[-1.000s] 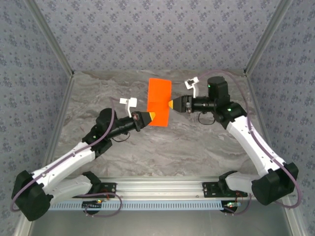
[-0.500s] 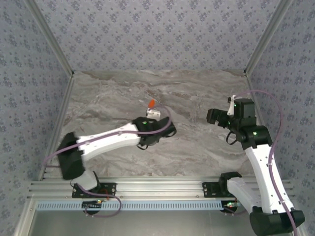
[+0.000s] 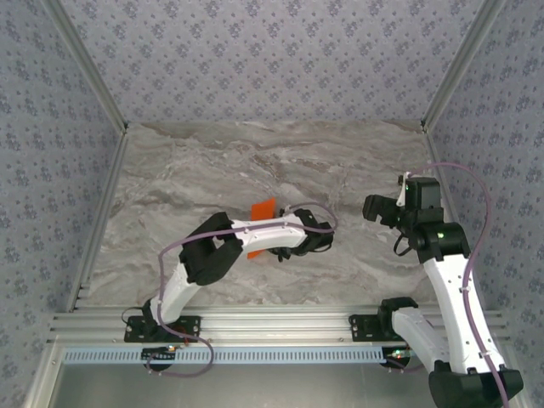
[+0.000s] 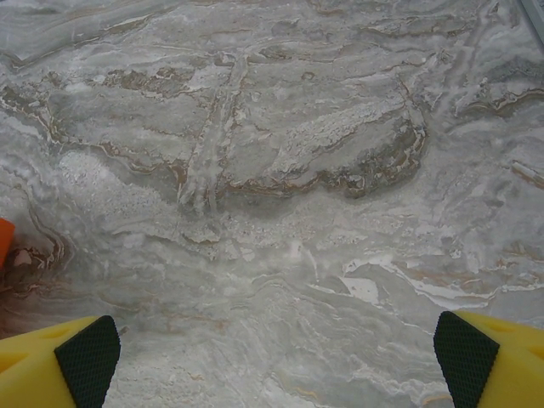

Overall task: Fold a paper plane with a square sheet of paper (fold left side to right side)
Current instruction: Turn over the paper at the center of the table, then third fold the triangle at the center of the table.

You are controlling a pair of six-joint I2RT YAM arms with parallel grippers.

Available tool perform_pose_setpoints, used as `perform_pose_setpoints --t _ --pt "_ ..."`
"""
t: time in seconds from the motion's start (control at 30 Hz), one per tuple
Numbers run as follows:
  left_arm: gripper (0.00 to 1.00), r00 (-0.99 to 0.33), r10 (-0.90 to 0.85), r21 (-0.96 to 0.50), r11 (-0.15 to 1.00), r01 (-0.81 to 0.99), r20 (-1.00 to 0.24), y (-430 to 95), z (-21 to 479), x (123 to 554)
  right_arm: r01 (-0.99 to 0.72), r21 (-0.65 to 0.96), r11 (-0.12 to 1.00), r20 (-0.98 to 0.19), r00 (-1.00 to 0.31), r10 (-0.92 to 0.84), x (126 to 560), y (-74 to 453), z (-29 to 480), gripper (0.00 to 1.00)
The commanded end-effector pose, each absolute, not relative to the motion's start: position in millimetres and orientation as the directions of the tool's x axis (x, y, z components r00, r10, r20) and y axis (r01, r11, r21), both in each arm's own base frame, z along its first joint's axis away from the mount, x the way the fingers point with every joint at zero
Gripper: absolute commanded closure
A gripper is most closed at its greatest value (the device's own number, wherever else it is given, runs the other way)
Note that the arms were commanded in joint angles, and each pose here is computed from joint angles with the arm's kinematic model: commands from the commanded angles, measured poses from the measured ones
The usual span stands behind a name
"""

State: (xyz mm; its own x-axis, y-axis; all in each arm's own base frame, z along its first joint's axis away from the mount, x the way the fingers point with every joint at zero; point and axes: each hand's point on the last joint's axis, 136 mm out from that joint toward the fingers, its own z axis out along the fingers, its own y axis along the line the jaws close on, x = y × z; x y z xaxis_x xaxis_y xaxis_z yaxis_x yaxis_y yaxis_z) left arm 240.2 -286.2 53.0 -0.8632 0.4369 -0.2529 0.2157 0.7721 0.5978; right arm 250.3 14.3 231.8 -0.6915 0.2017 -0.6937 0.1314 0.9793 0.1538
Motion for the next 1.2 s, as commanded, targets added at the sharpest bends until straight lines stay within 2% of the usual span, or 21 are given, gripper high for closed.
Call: perform_pose_setpoints --t 0.0,0.1,0.17,0.27,0.43,0.6,0.73,0.93,1.07,1.17 --pt "0.95 -0.870 0.457 0.544 0.785 0.295 -0.187 -304.4 41.6 233.9 0.134 0.133 0.982 -0.688 -0.701 0.189 244.9 10.7 229.0 0.00" --pt "0.89 -0.875 0.456 0.492 0.806 0.329 -0.162 -315.6 33.8 233.0 0.127 0.141 0.982 -0.682 -0.707 0.189 245.0 13.0 227.1 0.00" --pt "0.75 -0.868 0.469 0.456 0.816 0.355 -0.164 -324.4 35.7 235.0 0.113 0.152 0.982 -0.674 -0.715 0.186 245.7 16.4 224.6 0.00" --pt "0.65 -0.856 0.485 0.399 0.831 0.387 -0.179 -338.5 43.9 238.5 0.093 0.173 0.981 -0.655 -0.732 0.185 247.1 22.4 218.0 0.00" --pt "0.42 -0.832 0.492 0.239 0.866 0.439 -0.257 -365.1 71.6 238.2 0.043 0.239 0.970 -0.610 -0.771 0.184 251.9 39.2 204.9 0.00" --pt "0.32 -0.806 0.449 0.040 0.881 0.471 -0.387 -373.1 115.2 231.3 -0.040 0.383 0.923 -0.573 -0.794 0.203 262.2 70.7 195.7 0.00" --pt "0.30 -0.830 0.323 -0.107 0.905 0.411 -0.454 -343.3 137.8 234.8 -0.136 0.499 0.856 -0.523 -0.835 0.172 271.3 110.3 184.3 0.02" --pt "0.30 -0.896 0.024 -0.404 0.887 0.224 -0.444 -281.3 128.2 254.5 -0.255 0.555 0.792 -0.454 -0.890 0.032 289.1 190.0 154.4 0.21" --pt "0.29 -0.898 -0.141 -0.576 0.805 0.141 -0.417 -253.4 120.8 265.2 -0.273 0.602 0.750 -0.403 -0.915 -0.010 311.2 242.3 123.5 0.41" --pt "0.29 -0.896 -0.211 -0.657 0.746 0.111 -0.390 -242.8 116.0 269.7 -0.280 0.627 0.727 -0.371 -0.928 -0.037 327.9 270.3 104.0 0.51"
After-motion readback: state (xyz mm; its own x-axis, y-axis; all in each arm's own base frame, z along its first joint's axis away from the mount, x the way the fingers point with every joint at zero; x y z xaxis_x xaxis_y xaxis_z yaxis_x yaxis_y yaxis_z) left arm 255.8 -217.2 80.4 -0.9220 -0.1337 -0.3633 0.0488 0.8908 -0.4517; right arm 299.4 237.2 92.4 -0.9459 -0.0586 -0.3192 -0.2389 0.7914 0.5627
